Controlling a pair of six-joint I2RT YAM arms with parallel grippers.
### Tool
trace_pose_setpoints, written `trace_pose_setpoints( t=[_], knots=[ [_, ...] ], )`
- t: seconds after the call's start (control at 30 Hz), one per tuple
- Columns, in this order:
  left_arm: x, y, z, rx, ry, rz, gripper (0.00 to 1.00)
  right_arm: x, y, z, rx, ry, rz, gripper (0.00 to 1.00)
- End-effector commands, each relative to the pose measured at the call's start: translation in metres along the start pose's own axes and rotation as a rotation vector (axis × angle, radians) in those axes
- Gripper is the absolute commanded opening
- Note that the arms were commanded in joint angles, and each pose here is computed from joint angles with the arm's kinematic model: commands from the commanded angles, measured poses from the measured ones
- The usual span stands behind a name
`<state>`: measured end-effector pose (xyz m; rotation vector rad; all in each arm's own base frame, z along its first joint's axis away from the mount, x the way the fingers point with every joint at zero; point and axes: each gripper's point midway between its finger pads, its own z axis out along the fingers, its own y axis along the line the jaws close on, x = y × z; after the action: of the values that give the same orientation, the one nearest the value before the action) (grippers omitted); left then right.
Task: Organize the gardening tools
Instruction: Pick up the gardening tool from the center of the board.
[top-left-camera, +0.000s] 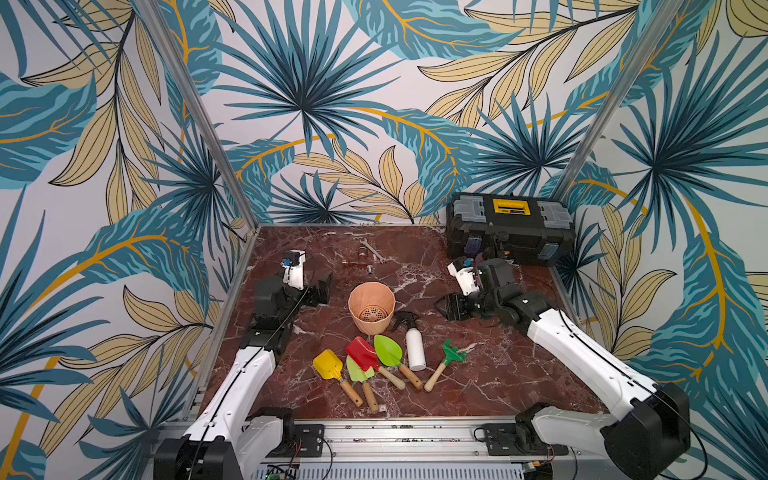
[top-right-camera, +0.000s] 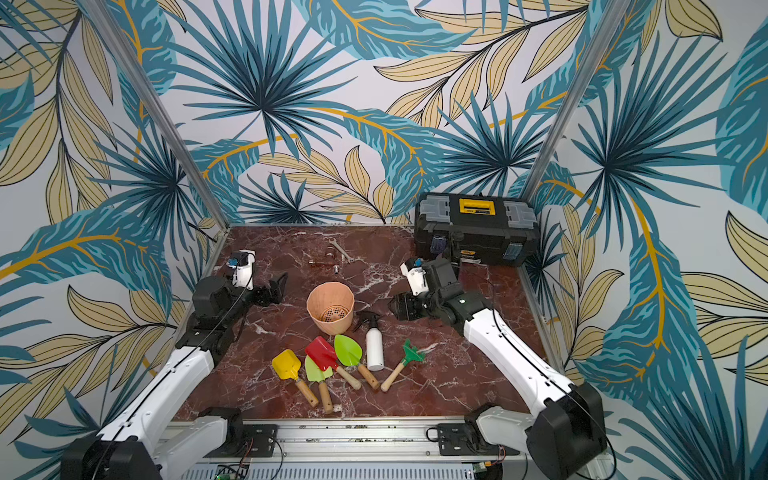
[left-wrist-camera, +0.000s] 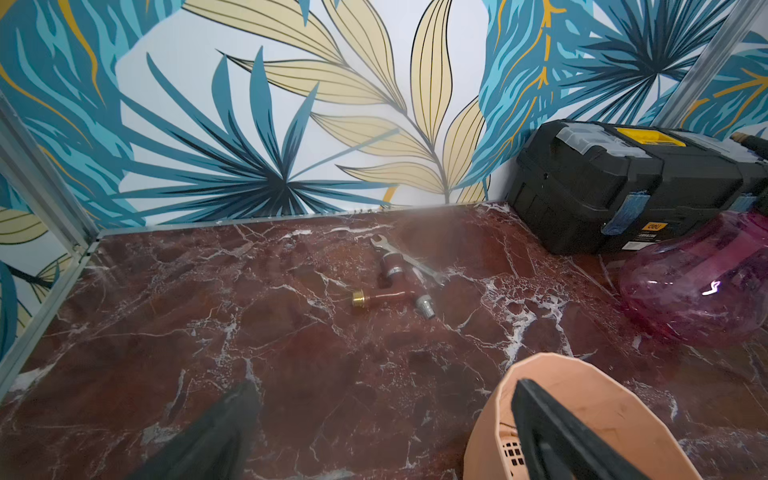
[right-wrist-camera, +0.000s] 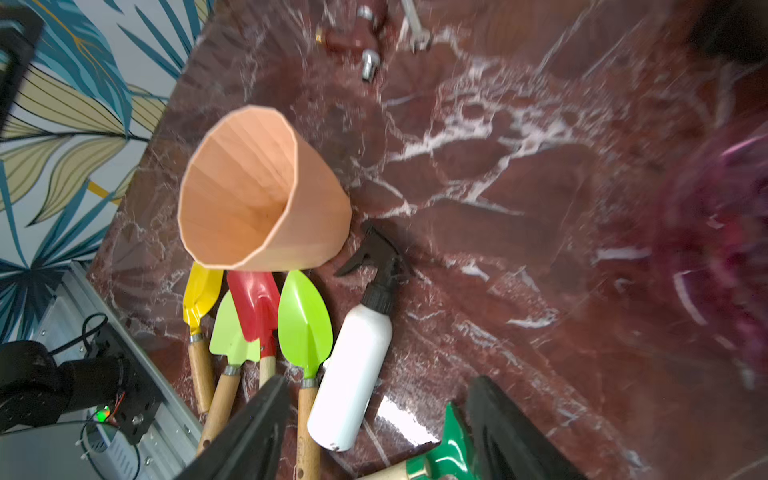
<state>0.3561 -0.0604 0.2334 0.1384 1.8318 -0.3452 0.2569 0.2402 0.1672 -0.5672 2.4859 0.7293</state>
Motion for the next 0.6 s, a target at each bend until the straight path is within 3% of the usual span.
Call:
trace_pose_setpoints(
  t=[0.0,0.17,0.57],
  knots=[
    [-0.005,-0.004,-0.004,0.010,0.003,-0.019,1.00,0.020,0.007,0.025,-0.021,0.064,0.098,0.73],
    [-0.002,-0.003,-0.003,0.004,0.009,-0.021,1.00,0.044,-0.003,0.058,0.071,0.151,0.161,0.73],
    [0.000,0.000,-0.003,-0.016,0.012,-0.008,1.00,0.082,0.017,0.111,0.095,0.302,0.149,0.73]
  ],
)
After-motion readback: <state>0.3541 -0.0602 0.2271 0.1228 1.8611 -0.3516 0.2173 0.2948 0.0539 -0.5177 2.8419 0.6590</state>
